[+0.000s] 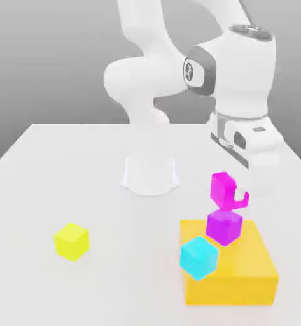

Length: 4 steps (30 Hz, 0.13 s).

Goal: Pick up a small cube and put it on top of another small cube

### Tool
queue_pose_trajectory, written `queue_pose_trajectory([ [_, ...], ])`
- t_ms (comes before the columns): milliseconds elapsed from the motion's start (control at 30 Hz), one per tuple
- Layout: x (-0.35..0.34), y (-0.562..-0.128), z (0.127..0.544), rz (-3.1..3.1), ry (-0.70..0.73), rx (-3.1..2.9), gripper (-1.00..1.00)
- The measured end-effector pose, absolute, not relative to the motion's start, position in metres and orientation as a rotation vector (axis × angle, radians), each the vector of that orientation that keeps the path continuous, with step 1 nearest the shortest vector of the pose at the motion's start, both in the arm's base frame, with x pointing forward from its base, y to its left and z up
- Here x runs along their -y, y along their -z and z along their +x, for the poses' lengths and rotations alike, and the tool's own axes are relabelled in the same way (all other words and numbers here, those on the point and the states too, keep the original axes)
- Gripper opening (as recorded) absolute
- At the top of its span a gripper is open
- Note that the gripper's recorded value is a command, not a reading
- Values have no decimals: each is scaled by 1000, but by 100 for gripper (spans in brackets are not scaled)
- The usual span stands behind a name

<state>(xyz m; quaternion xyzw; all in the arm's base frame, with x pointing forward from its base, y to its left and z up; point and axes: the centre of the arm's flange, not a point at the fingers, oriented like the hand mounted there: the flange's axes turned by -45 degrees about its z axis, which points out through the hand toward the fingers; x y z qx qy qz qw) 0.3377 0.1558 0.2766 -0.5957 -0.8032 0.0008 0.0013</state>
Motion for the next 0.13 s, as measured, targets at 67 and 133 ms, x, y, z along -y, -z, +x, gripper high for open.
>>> queue_pose_trajectory([
  [67, -155, -270, 337, -1871, -3, 2521, 100],
  [133, -155, -270, 337, -1871, -3, 2521, 100],
])
